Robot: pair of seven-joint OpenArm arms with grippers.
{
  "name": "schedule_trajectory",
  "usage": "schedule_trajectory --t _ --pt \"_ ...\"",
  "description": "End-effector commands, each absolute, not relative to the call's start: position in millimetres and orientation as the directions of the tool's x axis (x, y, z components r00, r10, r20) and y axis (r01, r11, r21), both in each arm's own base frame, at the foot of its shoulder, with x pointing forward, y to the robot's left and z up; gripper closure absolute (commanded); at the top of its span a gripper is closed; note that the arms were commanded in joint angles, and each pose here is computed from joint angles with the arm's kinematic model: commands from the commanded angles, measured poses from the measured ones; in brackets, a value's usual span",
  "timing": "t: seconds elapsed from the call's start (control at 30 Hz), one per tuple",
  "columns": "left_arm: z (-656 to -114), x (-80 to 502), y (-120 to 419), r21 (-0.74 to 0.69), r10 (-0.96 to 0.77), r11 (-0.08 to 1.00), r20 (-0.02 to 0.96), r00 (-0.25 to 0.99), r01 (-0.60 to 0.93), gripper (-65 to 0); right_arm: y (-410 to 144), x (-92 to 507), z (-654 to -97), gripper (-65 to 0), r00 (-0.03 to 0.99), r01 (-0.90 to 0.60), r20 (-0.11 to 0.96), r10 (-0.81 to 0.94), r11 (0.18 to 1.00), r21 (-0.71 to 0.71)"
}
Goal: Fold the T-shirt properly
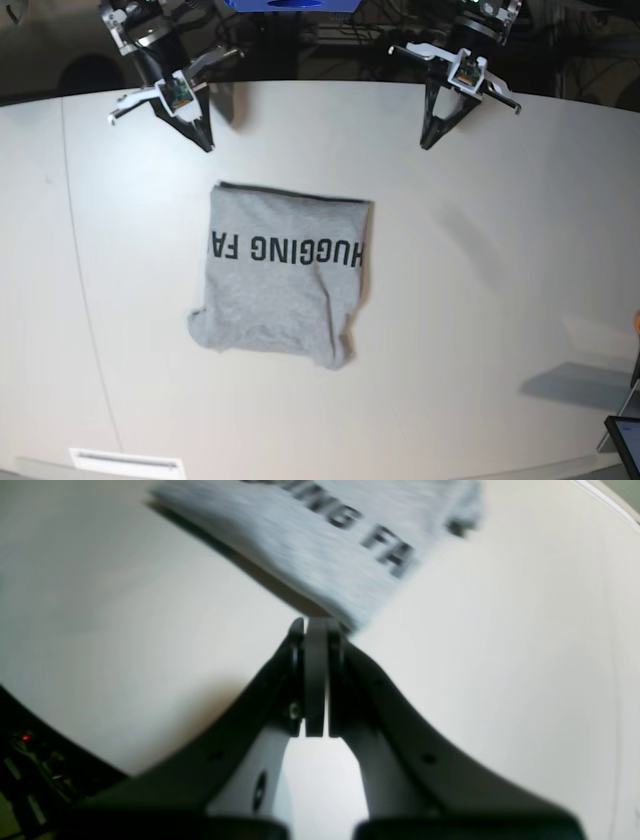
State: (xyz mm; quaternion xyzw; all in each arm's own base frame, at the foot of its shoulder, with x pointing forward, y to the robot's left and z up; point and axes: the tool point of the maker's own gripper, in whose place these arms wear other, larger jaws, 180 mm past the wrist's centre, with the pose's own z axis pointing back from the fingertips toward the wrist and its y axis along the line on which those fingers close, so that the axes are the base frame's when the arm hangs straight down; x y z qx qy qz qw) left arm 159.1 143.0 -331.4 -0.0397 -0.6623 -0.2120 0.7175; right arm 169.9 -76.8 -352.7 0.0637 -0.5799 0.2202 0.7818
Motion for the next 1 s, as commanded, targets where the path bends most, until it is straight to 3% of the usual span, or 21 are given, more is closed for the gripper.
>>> schedule_trajectory --t 0.0,0.33,0.6,0.77,0.97 --pt "-319 156 143 0.227 -0.241 0.909 0.971 -0.004 0.351 0.0 -81 170 -339 0.0 0.2 -0.387 0.948 0.247 0.909 -0.155" --pt "-331 106 140 0.173 -0.233 0.907 0.965 0.117 0.384 0.0 -130 124 -356 0.0 0.369 -0.239 0.895 0.251 0.956 -0.17" --pt "-343 60 132 0.097 -0.208 0.913 0.946 0.248 0.396 0.0 -142 67 -374 0.0 0.522 -0.246 0.81 0.267 0.957 -0.157" --pt "-362 27 134 0.05 -0.2 0.922 0.91 0.363 0.384 0.0 -150 28 -403 0.0 0.699 -0.25 0.659 0.279 0.958 -0.141" --pt "-436 -19 157 0.007 -0.211 0.943 0.784 0.583 0.332 0.0 -172 -8 -486 0.0 0.903 -0.203 0.355 0.24 0.969 -0.14"
